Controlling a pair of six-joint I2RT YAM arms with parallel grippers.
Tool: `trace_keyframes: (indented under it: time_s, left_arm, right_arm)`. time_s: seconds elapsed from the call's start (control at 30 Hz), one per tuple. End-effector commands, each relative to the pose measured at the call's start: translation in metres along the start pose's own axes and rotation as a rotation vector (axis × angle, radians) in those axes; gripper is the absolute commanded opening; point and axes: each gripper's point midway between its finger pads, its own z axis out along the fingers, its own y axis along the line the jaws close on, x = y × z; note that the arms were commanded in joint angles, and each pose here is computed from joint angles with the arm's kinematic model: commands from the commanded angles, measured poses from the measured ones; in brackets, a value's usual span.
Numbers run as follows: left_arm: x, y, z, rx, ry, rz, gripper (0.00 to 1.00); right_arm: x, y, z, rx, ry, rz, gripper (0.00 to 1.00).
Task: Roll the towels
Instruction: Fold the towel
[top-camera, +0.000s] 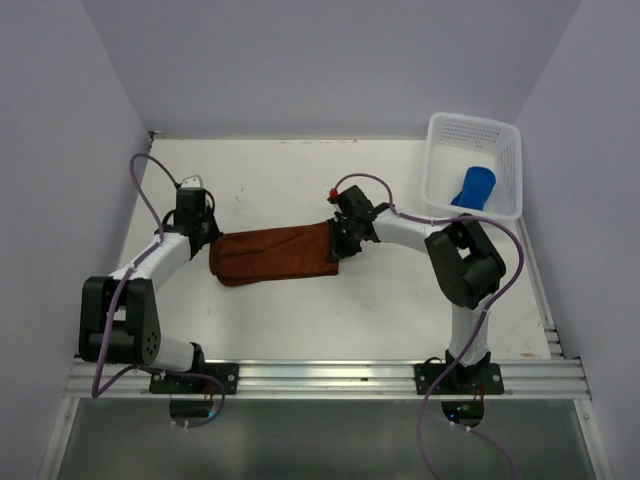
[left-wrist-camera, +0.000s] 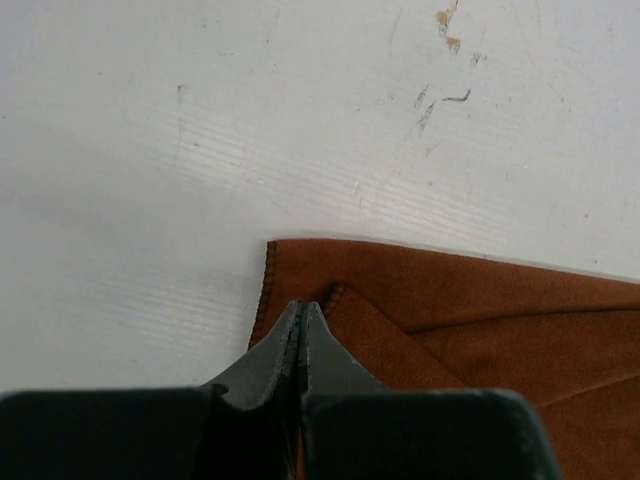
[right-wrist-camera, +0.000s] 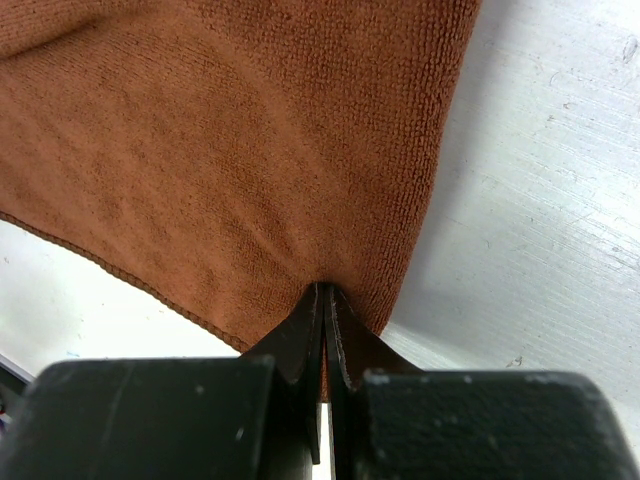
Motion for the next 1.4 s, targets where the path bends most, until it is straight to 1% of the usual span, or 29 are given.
trace_keyframes:
  time_s: [0.0,0.07,0.1,0.13,0.2,0.23,0.53,0.67,0.87,0.97,1.0,1.07,1.1,1.13,1.17,1.2,1.37]
  left_arm:
    - [-0.018,0.004,-0.003,-0.020,-0.080,-0.050,0.00]
    - [-0.017,-0.006,-0.001,0.036,-0.071,-0.029,0.00]
    - [-0.019,-0.011,-0.001,0.064,-0.069,-0.021,0.03]
    - [-0.014,-0.021,0.001,0.116,-0.043,-0.010,0.13]
    - [-0.012,-0.029,0.002,0.160,-0.022,0.006,0.30]
    - [-0.008,-0.033,0.004,0.184,-0.001,0.008,0.31]
    - [0.024,-0.028,0.020,0.165,0.111,0.018,0.32]
    - [0.031,-0.023,0.027,0.136,0.146,0.018,0.31]
    - [0.027,-0.009,0.029,0.048,0.135,0.027,0.31]
    - [0.028,-0.005,0.030,0.030,0.136,0.027,0.33]
    - [0.028,-0.005,0.031,0.027,0.135,0.026,0.33]
    - [0.032,-0.003,0.033,0.015,0.149,0.024,0.25]
    - [0.033,-0.003,0.034,0.014,0.152,0.024,0.14]
    - [0.034,-0.002,0.035,0.011,0.156,0.025,0.09]
    - [0.035,-0.002,0.035,0.008,0.158,0.025,0.02]
    - [0.035,-0.002,0.036,0.006,0.160,0.024,0.00]
    - [0.030,0.001,0.033,-0.015,0.143,0.019,0.00]
  right_arm:
    - [0.041,-0.038,0.026,0.116,0.111,-0.006,0.00]
    - [0.042,-0.037,0.026,0.114,0.113,-0.007,0.00]
    - [0.042,-0.038,0.026,0.115,0.115,-0.005,0.00]
    - [0.041,-0.037,0.025,0.115,0.112,-0.007,0.00]
    - [0.040,-0.038,0.025,0.115,0.111,-0.007,0.00]
    - [0.041,-0.037,0.025,0.114,0.112,-0.006,0.00]
    - [0.043,-0.038,0.028,0.107,0.117,-0.002,0.00]
    - [0.045,-0.038,0.030,0.107,0.122,-0.002,0.00]
    - [0.046,-0.040,0.031,0.108,0.123,-0.002,0.00]
    - [0.047,-0.040,0.032,0.106,0.124,0.001,0.00]
    - [0.048,-0.041,0.033,0.106,0.127,0.002,0.00]
    - [0.049,-0.040,0.033,0.104,0.130,0.001,0.00]
    - [0.050,-0.041,0.033,0.105,0.131,0.000,0.00]
    - [0.050,-0.042,0.033,0.107,0.130,0.001,0.00]
    - [0.051,-0.042,0.034,0.108,0.133,0.000,0.00]
    - [0.050,-0.043,0.034,0.108,0.131,0.001,0.00]
    - [0.053,-0.045,0.033,0.111,0.138,-0.002,0.00]
